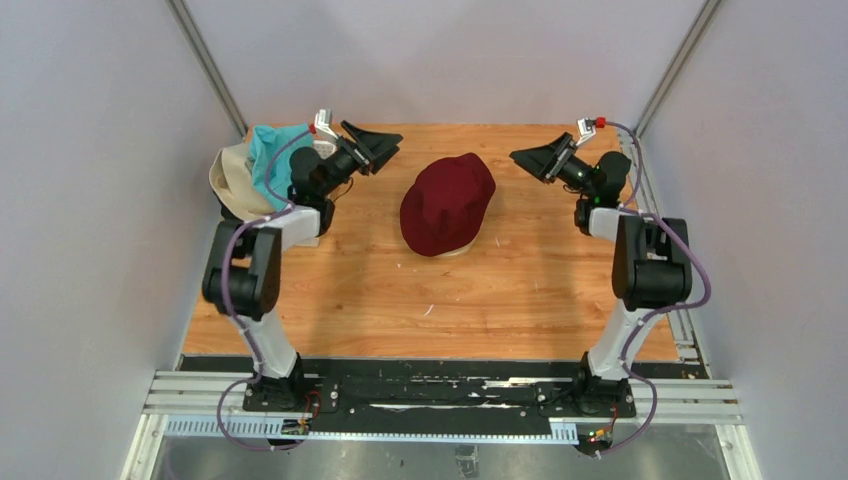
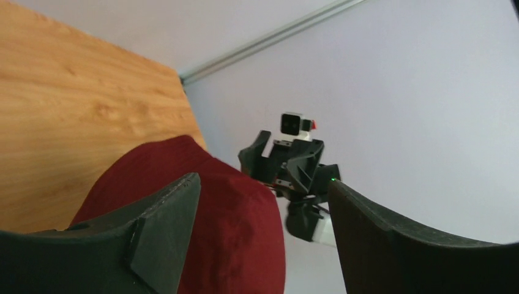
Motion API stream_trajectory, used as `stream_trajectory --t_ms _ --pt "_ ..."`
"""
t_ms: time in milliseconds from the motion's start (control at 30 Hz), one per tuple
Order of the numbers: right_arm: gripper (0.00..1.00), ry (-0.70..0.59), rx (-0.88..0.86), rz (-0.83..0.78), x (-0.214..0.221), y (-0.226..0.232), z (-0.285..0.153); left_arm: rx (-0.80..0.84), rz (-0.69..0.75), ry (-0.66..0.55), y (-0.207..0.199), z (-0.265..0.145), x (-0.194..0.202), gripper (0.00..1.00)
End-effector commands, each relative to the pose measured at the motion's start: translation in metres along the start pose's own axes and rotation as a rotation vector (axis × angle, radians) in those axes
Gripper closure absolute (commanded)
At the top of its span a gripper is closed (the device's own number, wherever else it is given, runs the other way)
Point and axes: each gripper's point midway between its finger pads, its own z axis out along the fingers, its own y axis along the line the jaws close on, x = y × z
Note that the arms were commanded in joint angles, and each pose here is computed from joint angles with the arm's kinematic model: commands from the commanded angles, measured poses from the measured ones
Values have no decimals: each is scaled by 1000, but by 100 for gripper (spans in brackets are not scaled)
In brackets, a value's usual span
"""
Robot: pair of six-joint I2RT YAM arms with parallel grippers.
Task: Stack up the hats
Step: Place the hat on the hat stand, then pick up the hat from the bin.
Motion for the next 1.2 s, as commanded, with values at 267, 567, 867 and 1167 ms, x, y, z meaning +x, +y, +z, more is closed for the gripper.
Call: stream_trajectory --t_ms 267,567,867,1167 --pt "17 66 377 -188 2 -4 -25 -581 554 -24 -26 -76 -31 7" --pt "17 91 529 -280 1 7 -40 -1173 763 -127 6 -170 -82 9" --pt "17 96 517 -322 2 25 -42 -1313 716 -312 21 -186 -136 22" --pt "16 92 484 -326 0 36 -40 -1453 691 -453 25 -194 -209 37"
